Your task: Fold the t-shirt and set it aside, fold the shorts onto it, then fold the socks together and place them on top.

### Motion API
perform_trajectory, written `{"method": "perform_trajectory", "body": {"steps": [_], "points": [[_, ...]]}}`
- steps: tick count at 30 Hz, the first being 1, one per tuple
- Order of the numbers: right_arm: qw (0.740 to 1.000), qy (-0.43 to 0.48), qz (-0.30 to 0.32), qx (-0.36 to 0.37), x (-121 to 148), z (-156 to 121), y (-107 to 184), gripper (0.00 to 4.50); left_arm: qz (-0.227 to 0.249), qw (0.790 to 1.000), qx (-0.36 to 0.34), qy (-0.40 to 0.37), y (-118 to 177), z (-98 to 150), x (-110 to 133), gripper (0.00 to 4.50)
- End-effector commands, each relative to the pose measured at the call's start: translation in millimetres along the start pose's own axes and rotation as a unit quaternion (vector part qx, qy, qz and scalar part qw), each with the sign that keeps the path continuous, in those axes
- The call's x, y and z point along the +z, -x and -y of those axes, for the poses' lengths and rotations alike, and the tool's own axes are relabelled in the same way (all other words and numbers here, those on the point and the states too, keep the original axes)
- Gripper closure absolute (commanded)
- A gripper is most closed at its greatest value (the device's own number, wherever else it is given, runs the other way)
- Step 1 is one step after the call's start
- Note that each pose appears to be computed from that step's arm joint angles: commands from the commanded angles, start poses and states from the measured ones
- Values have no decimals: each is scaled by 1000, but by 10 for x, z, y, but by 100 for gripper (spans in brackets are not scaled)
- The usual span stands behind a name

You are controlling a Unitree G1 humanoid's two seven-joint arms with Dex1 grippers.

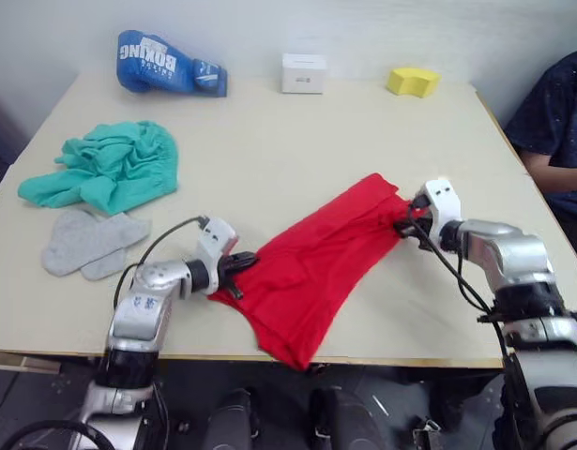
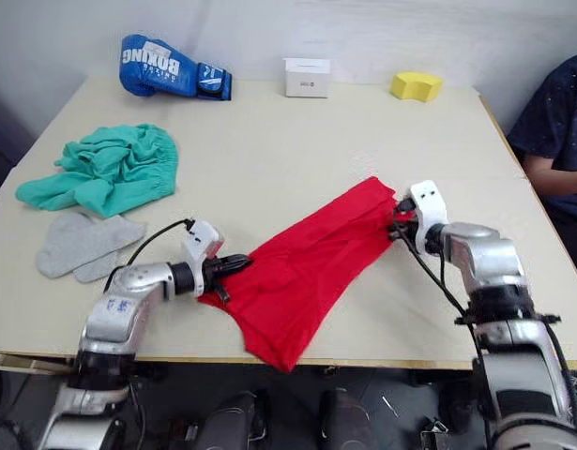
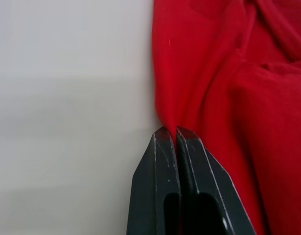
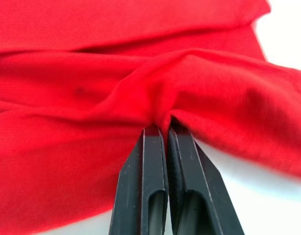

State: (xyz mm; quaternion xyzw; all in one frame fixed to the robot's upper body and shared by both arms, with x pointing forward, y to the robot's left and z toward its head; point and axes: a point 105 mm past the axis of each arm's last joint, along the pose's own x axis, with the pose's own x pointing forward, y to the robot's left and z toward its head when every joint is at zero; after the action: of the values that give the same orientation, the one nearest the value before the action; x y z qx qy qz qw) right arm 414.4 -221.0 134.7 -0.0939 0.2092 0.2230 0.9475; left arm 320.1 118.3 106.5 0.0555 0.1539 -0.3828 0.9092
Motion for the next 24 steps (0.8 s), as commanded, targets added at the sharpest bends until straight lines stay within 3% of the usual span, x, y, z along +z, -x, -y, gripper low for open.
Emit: {"method": "perform_trajectory", "body": {"steps": [1, 4, 7, 12, 16, 18, 19, 24], "points": [[999, 33, 20, 9, 120, 118, 30, 449, 21, 999, 25, 13, 55, 173, 129, 450], [999, 27, 14, 13, 118, 177, 40, 449, 25, 998, 36, 39, 67, 247, 123, 450], [997, 9, 18, 71, 159, 72, 140, 381, 31, 997, 40, 56, 113, 193, 162, 383], [993, 16, -2, 121, 42, -138, 465, 216, 6, 999, -7, 44, 284, 25, 293, 234], [984, -55, -5, 167, -147, -583, 829, 74, 21, 997, -61, 32, 297, -89, 605, 101], [977, -79, -23, 198, -297, -858, 972, 2, 2, 996, -86, -13, 171, -143, 661, 38], [974, -93, -31, 206, -376, -995, 1021, 0, -4, 994, -103, -32, 69, -159, 703, 12], [961, -157, -44, 223, -604, -1486, 1085, 0, -8, 986, -150, -76, -467, -208, 868, 12]]}}
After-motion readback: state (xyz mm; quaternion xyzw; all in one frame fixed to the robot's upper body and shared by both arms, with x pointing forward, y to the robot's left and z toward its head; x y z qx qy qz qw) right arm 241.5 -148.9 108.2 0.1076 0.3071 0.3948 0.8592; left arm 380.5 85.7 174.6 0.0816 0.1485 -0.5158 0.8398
